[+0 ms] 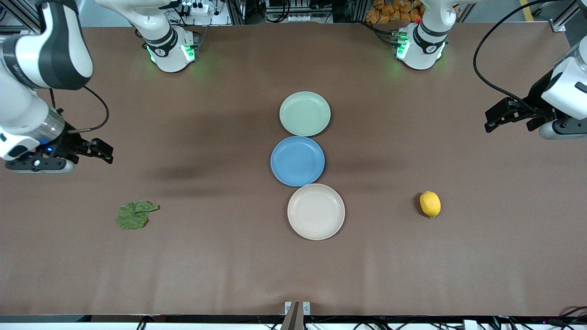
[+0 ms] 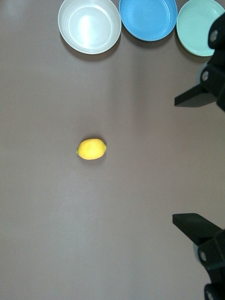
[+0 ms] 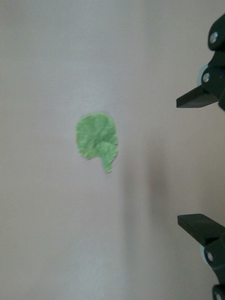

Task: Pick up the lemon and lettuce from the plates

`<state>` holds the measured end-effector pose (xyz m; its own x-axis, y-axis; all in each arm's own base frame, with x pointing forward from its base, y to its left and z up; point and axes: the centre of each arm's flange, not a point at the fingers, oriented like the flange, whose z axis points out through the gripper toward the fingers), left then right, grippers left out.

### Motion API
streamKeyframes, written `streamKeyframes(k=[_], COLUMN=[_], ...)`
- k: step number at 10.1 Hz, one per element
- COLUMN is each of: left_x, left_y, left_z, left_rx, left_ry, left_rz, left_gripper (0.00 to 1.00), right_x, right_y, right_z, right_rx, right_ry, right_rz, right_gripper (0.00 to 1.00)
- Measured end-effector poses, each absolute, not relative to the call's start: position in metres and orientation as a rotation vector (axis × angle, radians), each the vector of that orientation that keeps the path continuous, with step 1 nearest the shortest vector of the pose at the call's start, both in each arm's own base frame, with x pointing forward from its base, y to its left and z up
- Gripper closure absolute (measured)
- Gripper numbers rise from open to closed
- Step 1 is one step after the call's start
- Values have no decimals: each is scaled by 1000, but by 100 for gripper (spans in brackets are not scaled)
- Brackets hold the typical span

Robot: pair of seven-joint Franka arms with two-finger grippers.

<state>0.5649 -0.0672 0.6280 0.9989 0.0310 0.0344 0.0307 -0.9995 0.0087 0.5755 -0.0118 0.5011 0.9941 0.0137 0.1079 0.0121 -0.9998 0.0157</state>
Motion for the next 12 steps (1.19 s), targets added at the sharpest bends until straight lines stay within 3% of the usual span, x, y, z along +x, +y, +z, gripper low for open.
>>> streamKeyframes(k=[5, 12], left_x=[568, 571], left_y=[-69, -71], left_z=[623, 618], left_rx=[3132, 3132], left_ry=[44, 38], left_rz=[43, 35], left_gripper=[0, 0], right_x=[563, 543], right_y=[-20, -23], right_z=[626, 665], right_rx=[3133, 3163], right_ry=[8, -3], right_rz=[159, 48], right_gripper=[0, 0])
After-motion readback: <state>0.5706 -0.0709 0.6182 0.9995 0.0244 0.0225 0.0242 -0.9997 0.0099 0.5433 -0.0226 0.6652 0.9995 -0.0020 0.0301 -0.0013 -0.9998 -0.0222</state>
